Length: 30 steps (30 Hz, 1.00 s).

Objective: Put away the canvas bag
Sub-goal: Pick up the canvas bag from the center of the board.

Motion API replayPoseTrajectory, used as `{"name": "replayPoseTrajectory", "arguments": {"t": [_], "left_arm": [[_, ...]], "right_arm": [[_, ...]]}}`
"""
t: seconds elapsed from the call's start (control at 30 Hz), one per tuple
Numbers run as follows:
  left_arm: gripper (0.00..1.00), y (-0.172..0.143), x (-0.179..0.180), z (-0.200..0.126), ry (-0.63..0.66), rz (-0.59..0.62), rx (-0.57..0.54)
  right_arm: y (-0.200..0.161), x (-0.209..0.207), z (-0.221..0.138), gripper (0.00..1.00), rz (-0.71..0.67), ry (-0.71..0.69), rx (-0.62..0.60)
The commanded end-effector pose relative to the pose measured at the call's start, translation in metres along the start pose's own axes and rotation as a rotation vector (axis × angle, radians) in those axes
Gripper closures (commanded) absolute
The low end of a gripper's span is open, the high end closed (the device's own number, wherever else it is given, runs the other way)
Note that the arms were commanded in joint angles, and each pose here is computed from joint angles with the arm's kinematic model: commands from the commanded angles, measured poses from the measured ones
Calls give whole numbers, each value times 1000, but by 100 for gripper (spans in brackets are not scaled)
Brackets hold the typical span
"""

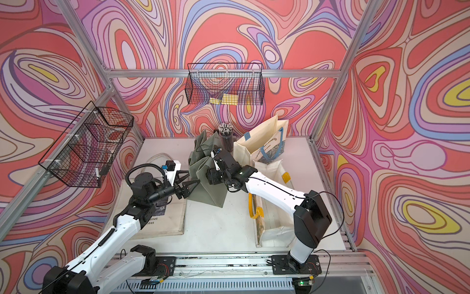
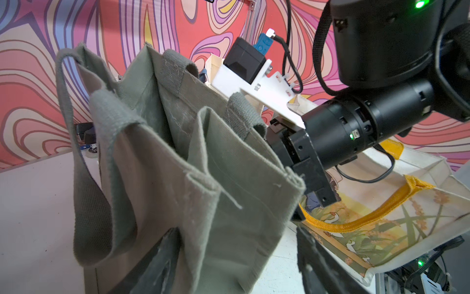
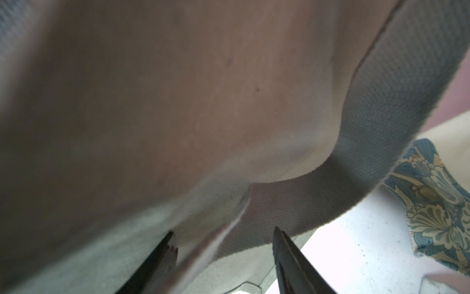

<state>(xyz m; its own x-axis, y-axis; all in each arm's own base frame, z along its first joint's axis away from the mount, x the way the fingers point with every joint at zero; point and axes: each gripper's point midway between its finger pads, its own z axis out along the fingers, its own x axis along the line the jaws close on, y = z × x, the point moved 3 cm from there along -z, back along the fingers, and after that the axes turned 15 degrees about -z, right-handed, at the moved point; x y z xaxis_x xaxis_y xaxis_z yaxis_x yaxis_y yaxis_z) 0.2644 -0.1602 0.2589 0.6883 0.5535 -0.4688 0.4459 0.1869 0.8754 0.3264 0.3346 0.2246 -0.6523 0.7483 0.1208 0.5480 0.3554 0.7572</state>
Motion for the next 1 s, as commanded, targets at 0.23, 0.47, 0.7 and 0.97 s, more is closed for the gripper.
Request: {"name": "replayPoseTrajectory", "arguments": {"t": [0.23,0.47,0.7,0.97], "left_arm": [[28,17,8,6,96,45,-83],[33,13,6,20,147,55,-55],[47,14,11,25,260,52,-84],[72,22,21,24,375,21,-115]], "right_arm": [[0,0,11,36,-3,-6,23],[-15,-6,16,36,-3,-43,88],[-20,-11,13,35,2,-78,100],[-13,-13,-7,35,-3,-88,24]]}}
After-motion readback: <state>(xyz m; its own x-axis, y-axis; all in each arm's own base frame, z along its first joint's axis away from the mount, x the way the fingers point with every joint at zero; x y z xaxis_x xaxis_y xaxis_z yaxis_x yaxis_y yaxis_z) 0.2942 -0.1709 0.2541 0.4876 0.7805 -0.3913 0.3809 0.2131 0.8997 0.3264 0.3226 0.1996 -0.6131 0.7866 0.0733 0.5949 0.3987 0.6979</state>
